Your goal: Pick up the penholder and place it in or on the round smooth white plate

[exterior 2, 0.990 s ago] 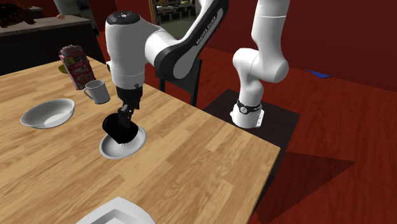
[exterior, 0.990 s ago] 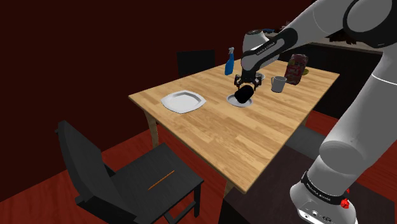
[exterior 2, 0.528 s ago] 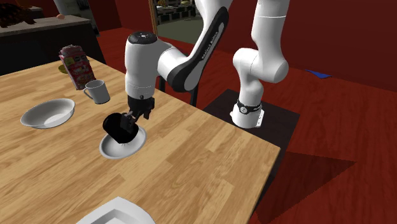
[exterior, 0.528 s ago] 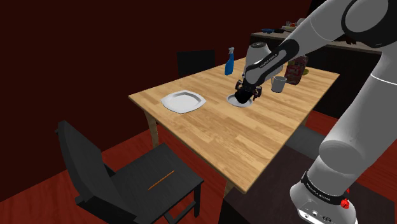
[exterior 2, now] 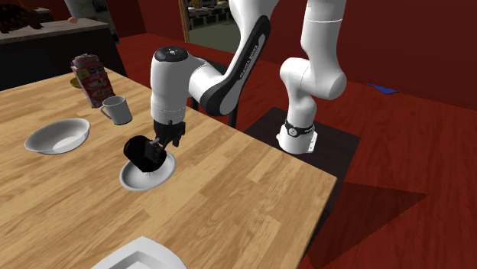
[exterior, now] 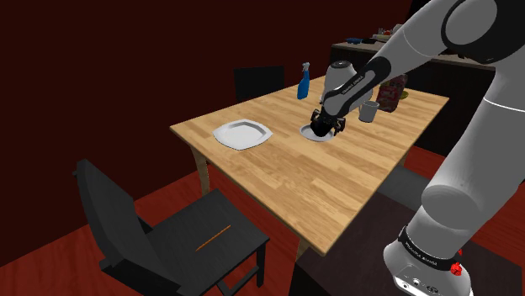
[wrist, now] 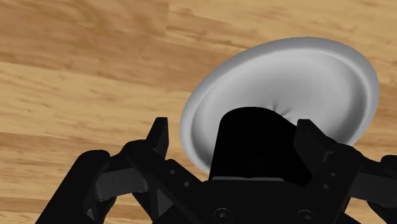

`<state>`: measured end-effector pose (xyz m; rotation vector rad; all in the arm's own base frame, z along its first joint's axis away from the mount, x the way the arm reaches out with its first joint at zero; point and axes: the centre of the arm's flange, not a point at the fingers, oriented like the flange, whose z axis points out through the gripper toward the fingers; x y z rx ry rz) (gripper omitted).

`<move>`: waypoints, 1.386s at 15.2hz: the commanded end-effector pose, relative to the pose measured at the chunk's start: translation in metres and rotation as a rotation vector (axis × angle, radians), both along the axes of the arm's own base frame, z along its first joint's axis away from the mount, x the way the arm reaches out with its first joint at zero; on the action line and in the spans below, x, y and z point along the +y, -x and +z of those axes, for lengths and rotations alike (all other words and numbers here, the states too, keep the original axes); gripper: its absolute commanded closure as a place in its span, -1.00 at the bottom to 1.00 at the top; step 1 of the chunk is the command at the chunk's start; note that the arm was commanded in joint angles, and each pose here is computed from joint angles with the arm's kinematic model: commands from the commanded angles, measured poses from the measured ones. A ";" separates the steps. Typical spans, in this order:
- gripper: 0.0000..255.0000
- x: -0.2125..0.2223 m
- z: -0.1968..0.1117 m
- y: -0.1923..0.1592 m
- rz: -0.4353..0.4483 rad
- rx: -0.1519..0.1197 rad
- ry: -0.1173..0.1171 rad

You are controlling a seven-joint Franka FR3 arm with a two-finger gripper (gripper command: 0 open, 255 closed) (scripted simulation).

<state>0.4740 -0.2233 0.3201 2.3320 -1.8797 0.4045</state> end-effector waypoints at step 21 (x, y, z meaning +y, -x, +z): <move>1.00 0.000 0.047 0.000 0.000 0.000 0.000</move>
